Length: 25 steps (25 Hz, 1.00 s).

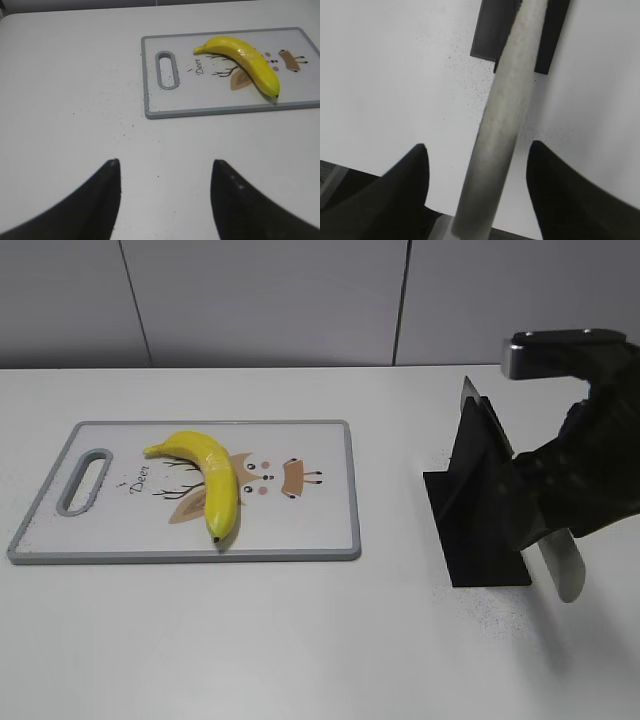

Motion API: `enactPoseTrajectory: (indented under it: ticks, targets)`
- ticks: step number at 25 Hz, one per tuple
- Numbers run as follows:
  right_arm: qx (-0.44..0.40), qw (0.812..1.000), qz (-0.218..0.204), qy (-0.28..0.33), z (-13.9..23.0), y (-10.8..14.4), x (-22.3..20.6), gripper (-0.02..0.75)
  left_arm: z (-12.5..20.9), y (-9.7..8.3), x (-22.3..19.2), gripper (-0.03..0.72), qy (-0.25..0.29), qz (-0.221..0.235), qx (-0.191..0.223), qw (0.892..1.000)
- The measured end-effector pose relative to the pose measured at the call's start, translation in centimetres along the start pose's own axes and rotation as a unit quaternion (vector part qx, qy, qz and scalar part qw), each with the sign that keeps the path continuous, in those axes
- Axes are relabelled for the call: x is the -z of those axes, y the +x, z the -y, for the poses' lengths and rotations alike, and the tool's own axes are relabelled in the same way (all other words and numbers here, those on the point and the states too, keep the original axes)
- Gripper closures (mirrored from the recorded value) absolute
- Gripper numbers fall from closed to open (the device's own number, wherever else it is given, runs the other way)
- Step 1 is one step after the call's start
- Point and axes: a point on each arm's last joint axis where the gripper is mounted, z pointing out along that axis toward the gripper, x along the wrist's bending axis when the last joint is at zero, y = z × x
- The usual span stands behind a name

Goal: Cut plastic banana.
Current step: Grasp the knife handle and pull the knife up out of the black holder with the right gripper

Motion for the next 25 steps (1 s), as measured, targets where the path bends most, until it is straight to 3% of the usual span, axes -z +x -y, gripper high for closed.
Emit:
enactPoseTrajectory:
  ticks: [6, 11, 20, 25]
  targets:
    - [-0.026, 0.999, 0.010, 0.031, -0.7, -0.1, -2.8, 0.367, 0.0, 0.0, 0.0, 0.131, 0.000, 0.000, 0.000, 1.000]
    - [-0.053, 0.998, 0.018, 0.039, -0.7, -0.2, -3.1, 0.563, 0.0, 0.0, 0.0, 0.131, 0.000, 0.000, 0.000, 1.000]
    - [-0.084, 0.996, 0.002, 0.013, -0.3, 0.1, 0.4, 0.571, 0.0, 0.0, 0.0, 0.137, 0.000, 0.000, 0.000, 1.000]
    - [-0.077, 0.996, -0.014, -0.040, -0.5, 0.5, 4.2, 0.573, 0.0, 0.0, 0.0, 0.142, 0.000, 0.000, 0.000, 1.000]
